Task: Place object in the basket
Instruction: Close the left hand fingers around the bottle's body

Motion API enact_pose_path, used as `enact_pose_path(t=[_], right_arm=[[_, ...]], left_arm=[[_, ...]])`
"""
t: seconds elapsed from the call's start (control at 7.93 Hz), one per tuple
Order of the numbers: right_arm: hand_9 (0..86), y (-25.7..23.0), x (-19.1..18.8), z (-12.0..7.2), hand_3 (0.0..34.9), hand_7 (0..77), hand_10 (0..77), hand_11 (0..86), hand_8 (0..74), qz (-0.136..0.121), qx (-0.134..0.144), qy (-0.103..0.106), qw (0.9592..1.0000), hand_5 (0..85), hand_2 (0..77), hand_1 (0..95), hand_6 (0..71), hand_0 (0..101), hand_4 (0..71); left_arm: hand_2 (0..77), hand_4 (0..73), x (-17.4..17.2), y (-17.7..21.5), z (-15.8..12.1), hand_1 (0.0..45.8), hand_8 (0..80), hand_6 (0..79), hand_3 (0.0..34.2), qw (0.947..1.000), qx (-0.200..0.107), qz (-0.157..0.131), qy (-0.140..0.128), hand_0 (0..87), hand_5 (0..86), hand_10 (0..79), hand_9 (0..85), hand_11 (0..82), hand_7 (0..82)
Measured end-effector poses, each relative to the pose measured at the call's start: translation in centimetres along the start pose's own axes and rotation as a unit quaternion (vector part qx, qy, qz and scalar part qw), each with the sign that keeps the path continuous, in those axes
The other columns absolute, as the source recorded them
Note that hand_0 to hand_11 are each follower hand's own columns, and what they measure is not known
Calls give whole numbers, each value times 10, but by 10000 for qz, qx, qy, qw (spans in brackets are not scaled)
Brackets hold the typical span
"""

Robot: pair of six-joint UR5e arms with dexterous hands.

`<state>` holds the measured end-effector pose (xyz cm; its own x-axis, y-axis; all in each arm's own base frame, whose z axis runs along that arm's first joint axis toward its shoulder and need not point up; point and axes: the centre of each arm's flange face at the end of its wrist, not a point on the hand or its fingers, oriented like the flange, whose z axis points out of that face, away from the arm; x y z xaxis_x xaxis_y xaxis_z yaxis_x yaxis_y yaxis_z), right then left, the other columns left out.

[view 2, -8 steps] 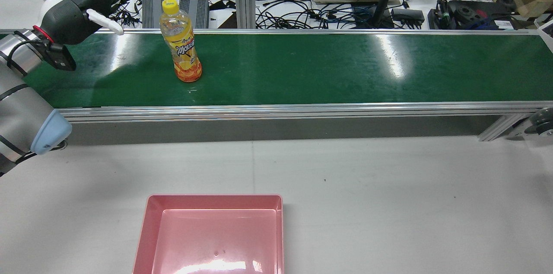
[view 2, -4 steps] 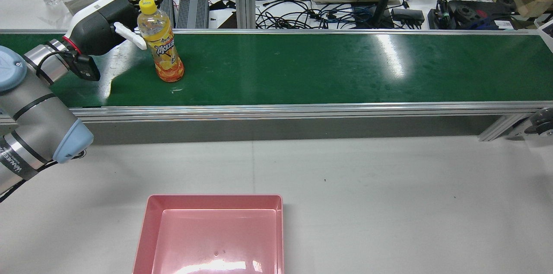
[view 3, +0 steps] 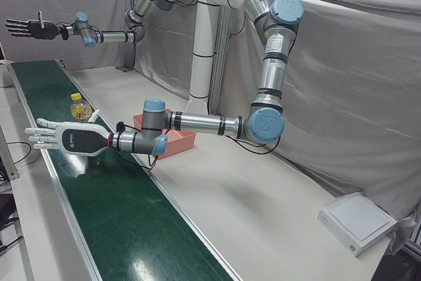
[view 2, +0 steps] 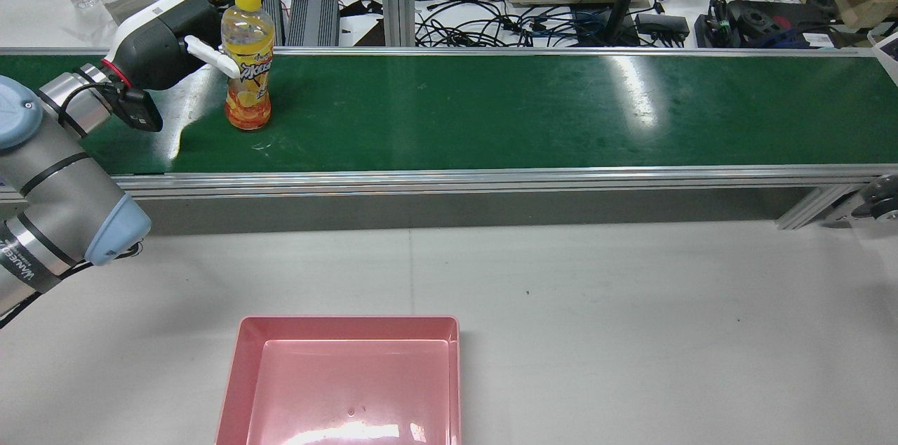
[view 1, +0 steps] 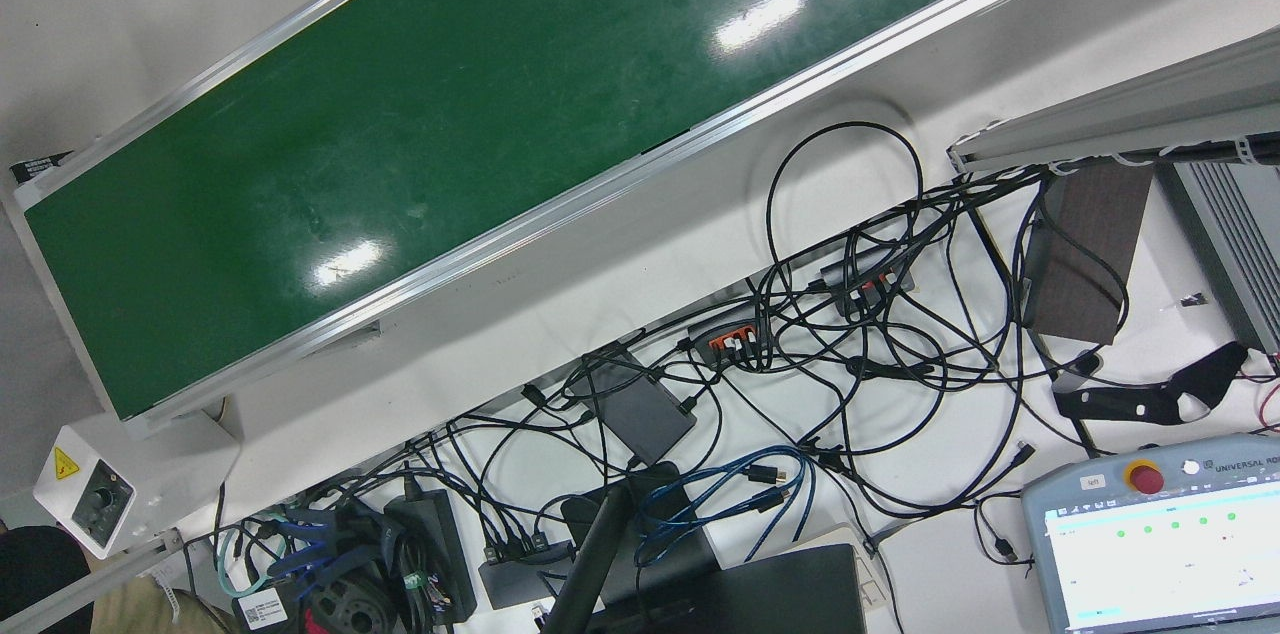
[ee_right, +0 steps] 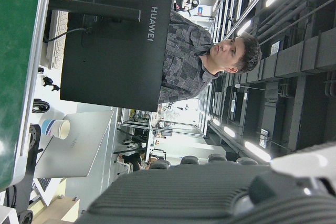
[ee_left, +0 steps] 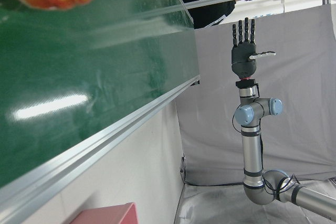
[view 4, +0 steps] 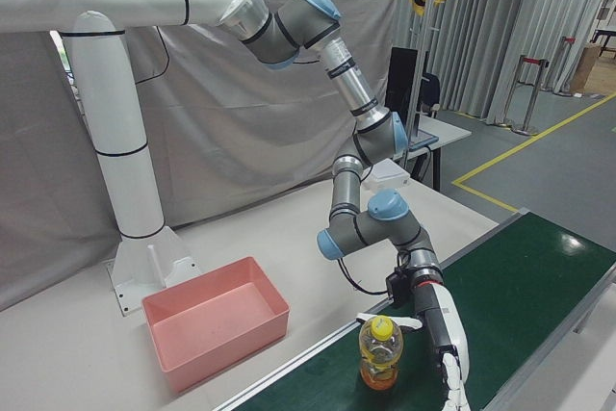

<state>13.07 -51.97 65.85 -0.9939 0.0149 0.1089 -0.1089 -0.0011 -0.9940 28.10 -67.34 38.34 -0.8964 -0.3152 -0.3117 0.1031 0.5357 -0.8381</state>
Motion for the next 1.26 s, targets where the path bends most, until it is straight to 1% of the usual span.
enact_pose_path(t=[0.13,0.25,0.38,0.5,0.63,0.76,0.88,1.01,1.14,1.26], right_arm=[[0,0,0,0,3,5,0,0,0,0,0,0,10000,0,5,0,0,3,0],[0,0,0,0,3,5,0,0,0,0,0,0,10000,0,5,0,0,3,0],[0,0,0,0,3,5,0,0,0,0,0,0,10000,0,5,0,0,3,0],[0,0,0,0,3,5,0,0,0,0,0,0,10000,0,5,0,0,3,0],[0,0,0,0,3,5,0,0,0,0,0,0,10000,0,5,0,0,3,0],[0,0,0,0,3,5,0,0,0,0,0,0,10000,0,5,0,0,1,0],[0,0,0,0,3,5,0,0,0,0,0,0,10000,0,5,0,0,1,0],[0,0,0,0,3,5,0,0,0,0,0,0,10000,0,5,0,0,2,0],[0,0,0,0,4,5,0,0,0,0,0,0,10000,0,5,0,0,1,0],[0,0,0,0,4,5,0,0,0,0,0,0,10000,0,5,0,0,1,0]], left_arm=[[0,104,3,-5,-2,60,16,0,0,10000,-39,-9,47,548,169,5,22,22,11],[0,104,-2,-18,-15,60,16,0,0,10000,-51,-26,55,548,169,5,22,22,11],[0,87,-8,-36,-35,54,16,0,0,10000,-33,-33,57,547,147,5,22,16,11],[0,87,-9,-47,-49,54,16,0,0,10000,-26,-46,77,540,147,5,22,16,16],[0,93,-7,-51,-57,60,38,0,2,9999,-37,-68,96,538,180,5,60,16,27],[0,93,-6,-50,-62,60,38,0,2,9999,-59,-87,110,538,180,5,60,16,27],[0,245,-4,-47,-66,153,87,0,0,9998,-92,-108,124,576,409,44,109,16,49],[0,245,-3,-44,-69,153,98,0,0,9997,-122,-136,134,576,409,174,158,245,109],[196,507,-4,-42,-71,38,425,289,0,9997,-145,-162,130,628,578,545,529,584,431],[327,529,-6,-41,-74,22,425,289,0,9996,-159,-179,120,610,573,545,529,584,431]])
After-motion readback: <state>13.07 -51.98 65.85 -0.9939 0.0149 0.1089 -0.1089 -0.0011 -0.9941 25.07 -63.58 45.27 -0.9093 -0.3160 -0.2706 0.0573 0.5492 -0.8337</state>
